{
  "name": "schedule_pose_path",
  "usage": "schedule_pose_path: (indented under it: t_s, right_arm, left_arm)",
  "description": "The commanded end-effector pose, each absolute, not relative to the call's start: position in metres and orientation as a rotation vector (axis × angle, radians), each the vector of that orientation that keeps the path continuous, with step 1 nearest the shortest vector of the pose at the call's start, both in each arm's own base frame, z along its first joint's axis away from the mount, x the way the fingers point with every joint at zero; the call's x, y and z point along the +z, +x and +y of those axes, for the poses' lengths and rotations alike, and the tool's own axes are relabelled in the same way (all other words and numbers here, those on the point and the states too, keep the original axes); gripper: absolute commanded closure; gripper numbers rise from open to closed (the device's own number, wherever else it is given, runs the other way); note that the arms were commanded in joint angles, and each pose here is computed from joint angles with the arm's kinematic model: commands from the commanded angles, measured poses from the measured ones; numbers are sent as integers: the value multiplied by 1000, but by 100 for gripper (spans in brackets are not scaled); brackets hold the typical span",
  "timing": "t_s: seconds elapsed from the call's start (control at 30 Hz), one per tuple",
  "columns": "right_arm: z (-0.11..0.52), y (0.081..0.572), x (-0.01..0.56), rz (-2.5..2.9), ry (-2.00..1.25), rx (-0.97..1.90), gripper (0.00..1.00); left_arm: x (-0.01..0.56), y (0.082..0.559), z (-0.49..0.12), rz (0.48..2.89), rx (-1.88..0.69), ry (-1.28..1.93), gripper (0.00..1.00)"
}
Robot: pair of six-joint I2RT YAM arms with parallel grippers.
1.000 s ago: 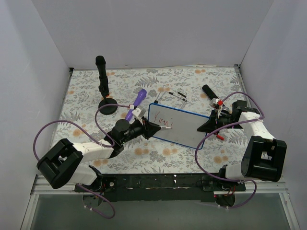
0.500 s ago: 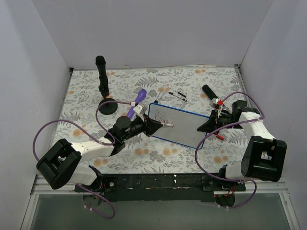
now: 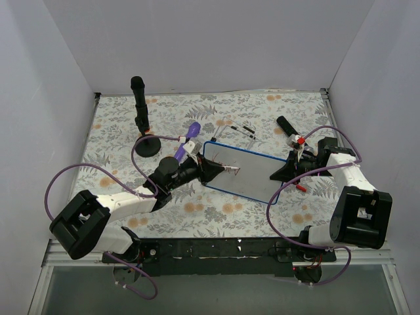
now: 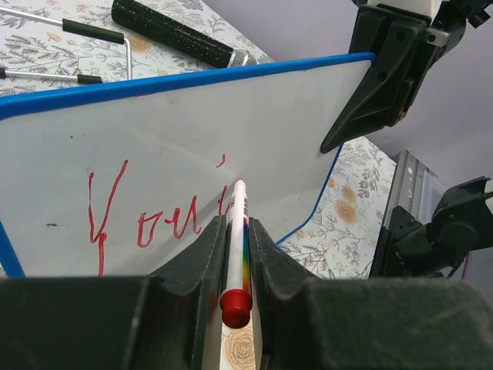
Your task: Write a sentence on the whiteboard
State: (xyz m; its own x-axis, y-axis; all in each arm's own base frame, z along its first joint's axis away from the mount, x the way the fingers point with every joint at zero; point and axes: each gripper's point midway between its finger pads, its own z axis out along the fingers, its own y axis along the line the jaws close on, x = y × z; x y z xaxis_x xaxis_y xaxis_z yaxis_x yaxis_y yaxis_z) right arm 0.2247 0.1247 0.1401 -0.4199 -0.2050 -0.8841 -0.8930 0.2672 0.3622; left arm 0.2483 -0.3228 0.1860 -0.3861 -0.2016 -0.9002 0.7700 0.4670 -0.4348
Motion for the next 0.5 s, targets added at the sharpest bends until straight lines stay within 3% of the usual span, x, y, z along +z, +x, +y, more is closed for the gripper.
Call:
schedule_pose_path:
  t_s: [0.0, 0.47]
  right_arm:
    - [125, 218, 140, 1809, -1026, 1171, 99]
    - [125, 218, 140, 1808, -1027, 1170, 99]
  left_arm:
    - [218, 243, -327, 1551, -1184, 516, 100]
    - [203, 230, -328, 1606, -1198, 556, 100]
